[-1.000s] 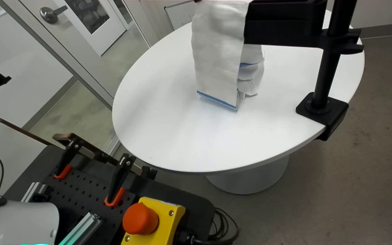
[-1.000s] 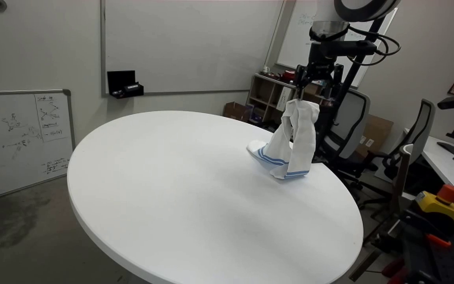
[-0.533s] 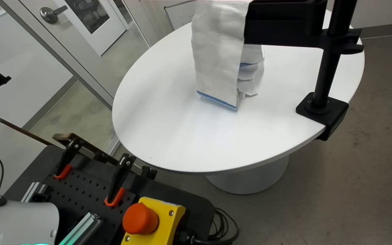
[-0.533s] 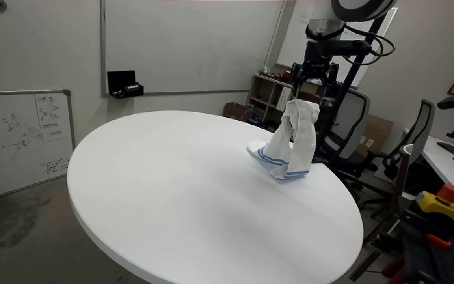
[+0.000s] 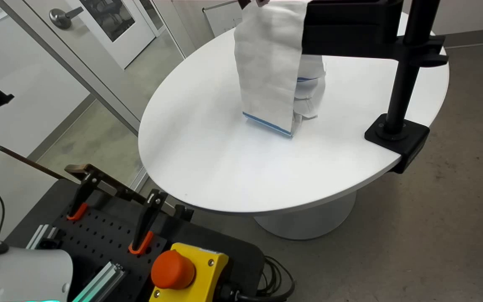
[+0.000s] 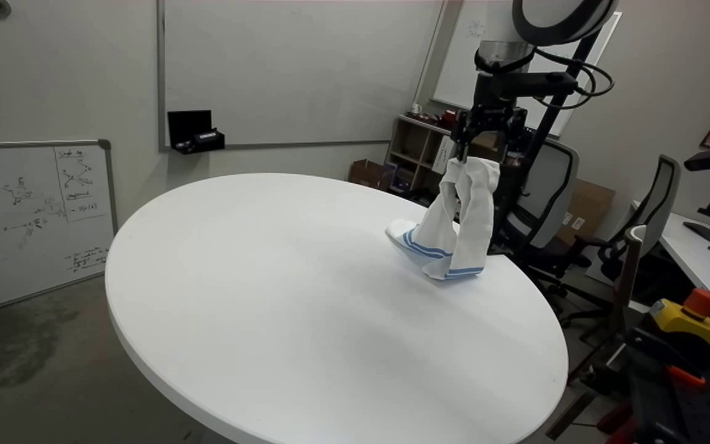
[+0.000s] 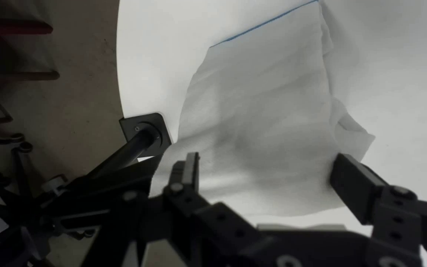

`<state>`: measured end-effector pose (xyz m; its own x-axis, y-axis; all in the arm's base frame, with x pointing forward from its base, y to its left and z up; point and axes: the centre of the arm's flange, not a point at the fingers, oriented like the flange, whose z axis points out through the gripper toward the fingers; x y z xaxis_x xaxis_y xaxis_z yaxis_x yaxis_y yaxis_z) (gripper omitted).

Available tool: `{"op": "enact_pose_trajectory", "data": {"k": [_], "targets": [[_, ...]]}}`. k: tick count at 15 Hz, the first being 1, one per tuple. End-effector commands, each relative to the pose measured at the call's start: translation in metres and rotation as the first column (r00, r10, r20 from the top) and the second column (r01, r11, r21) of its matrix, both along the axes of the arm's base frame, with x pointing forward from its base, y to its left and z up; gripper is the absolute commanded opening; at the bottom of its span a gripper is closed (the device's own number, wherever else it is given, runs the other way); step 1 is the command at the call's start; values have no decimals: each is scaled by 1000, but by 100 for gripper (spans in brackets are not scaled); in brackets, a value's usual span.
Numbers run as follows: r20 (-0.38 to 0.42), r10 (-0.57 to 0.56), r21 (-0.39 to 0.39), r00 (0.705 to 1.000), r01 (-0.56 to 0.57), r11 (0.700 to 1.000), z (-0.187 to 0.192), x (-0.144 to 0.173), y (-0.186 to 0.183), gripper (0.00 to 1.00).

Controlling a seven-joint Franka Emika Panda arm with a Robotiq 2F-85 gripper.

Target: Put the white cloth on the table

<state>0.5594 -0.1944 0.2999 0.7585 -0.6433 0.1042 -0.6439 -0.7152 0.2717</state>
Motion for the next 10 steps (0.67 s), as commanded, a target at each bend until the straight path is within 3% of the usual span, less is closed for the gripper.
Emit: {"op": "enact_pose_trajectory", "data": {"k": [1,7,9,10], "targets": [[9,13,-21,1000,-13,1000,-5,5,1,59],[35,34,-18,999,-33,999,-1,11,12,13],[40,40,-18,998,-39,999,1,12,14,2],[42,39,-18,998,-39,999,2,11,14,2]]}}
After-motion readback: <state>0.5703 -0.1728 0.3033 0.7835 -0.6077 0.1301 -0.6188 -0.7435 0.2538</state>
